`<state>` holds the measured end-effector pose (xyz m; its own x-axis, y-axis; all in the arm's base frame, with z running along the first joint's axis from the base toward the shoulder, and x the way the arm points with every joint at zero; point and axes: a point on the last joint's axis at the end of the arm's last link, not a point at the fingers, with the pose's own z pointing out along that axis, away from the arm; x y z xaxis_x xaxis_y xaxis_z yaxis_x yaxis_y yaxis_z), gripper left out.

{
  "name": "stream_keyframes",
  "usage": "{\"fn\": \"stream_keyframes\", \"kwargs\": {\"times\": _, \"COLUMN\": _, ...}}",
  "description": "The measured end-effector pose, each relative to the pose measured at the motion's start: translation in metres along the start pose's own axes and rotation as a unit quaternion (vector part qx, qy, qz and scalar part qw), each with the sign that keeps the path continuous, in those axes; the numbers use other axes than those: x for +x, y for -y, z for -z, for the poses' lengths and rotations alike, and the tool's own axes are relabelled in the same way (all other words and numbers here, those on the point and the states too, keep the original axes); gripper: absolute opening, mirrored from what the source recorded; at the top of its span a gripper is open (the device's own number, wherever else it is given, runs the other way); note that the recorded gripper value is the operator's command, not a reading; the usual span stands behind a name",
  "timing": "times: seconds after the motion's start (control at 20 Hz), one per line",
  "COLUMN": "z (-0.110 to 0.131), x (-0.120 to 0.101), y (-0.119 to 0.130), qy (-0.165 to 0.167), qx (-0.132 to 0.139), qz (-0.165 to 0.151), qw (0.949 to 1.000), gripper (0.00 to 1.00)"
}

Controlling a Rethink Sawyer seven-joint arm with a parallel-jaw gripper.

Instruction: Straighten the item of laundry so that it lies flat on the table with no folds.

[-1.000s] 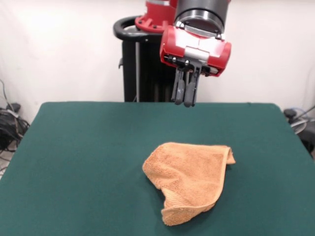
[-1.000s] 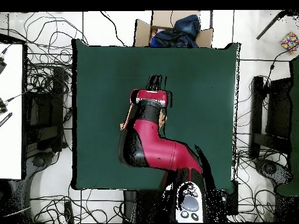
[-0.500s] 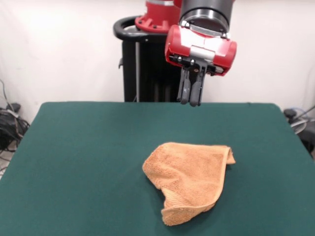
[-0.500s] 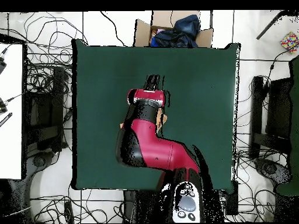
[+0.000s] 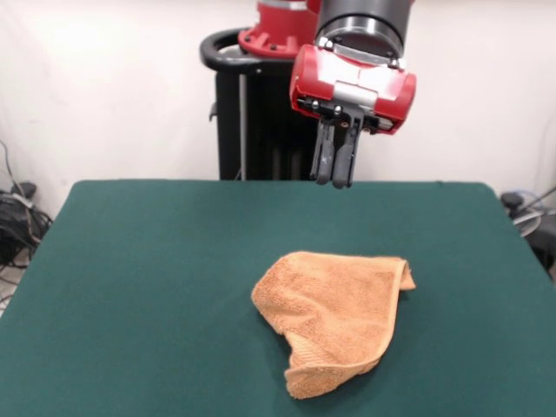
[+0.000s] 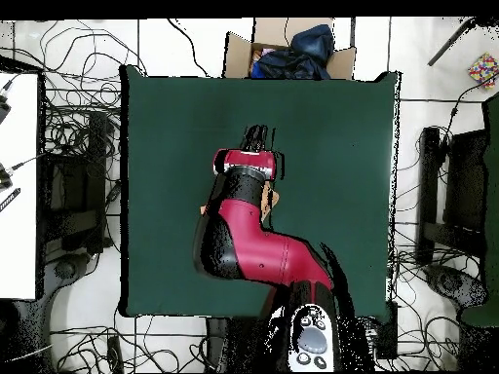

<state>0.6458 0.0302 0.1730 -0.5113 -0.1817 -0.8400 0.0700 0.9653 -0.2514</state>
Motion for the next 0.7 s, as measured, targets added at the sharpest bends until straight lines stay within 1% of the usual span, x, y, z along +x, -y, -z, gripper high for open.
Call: {"fn": "stream_keyframes", "kwargs": {"times": 0.7, "z": 0.0037, "x": 0.0065, "y": -0.0017, "qy": -0.007, "qx": -0.001, "qz": 0.0, "qw": 1.0, "gripper": 0.0}}
